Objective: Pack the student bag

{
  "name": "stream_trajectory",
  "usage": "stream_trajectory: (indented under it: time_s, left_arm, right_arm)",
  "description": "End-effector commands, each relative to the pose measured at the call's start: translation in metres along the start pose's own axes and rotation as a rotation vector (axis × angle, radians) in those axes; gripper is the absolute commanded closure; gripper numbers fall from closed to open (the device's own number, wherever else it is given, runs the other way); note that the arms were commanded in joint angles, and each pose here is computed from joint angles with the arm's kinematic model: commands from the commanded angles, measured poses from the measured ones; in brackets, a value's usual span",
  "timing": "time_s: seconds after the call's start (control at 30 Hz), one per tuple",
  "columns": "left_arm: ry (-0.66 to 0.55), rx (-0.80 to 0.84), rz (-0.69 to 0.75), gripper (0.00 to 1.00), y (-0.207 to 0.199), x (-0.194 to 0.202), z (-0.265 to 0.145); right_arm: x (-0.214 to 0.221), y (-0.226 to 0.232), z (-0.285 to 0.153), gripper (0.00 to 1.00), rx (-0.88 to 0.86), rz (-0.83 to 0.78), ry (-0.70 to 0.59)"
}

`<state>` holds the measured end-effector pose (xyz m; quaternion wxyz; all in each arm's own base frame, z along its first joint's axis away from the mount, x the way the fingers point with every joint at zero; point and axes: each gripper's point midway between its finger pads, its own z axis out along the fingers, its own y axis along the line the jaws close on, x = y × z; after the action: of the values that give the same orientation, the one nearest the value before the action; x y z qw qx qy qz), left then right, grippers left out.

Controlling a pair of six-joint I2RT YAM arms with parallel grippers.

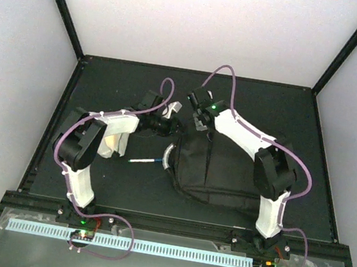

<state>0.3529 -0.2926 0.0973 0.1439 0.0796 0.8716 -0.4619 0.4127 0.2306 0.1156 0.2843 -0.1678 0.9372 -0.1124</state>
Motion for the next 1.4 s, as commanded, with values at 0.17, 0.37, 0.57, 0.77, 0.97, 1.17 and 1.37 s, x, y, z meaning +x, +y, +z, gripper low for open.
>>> stream_trajectory:
  time_s: [0.17,0.37,0.57,0.77,0.97,1.17,1.37]
  left_arm:
    - [-0.021,0.045,0.056,0.99,-0.016,-0.013,0.0]
    - [-0.038,0.066,0.072,0.99,-0.023,-0.008,-0.006]
    - [-0.026,0.04,0.069,0.98,-0.016,-0.004,-0.006]
    - [-0.027,0.05,0.089,0.98,-0.022,-0.003,-0.011]
    - [-0.029,0.051,0.099,0.98,-0.026,-0.004,-0.013]
    - [-0.025,0.047,0.101,0.98,-0.027,-0.003,-0.013]
    - [-0.022,0.044,0.103,0.98,-0.027,-0.002,-0.014]
  right_arm:
    - [-0.013,-0.034,-0.05,0.98,0.03,0.137,-0.144]
    - [-0.015,-0.04,-0.065,0.98,-0.023,0.31,-0.116]
    - [-0.016,-0.059,-0.083,0.98,0.014,0.375,-0.19]
    - [0.007,-0.043,-0.084,0.68,-0.069,0.207,-0.12]
    - [0.066,-0.037,-0.091,0.46,-0.077,0.095,-0.029]
    - [0.109,-0.021,-0.098,0.35,-0.103,0.055,0.028]
    - [0.118,-0.005,-0.094,0.31,-0.068,0.013,0.052]
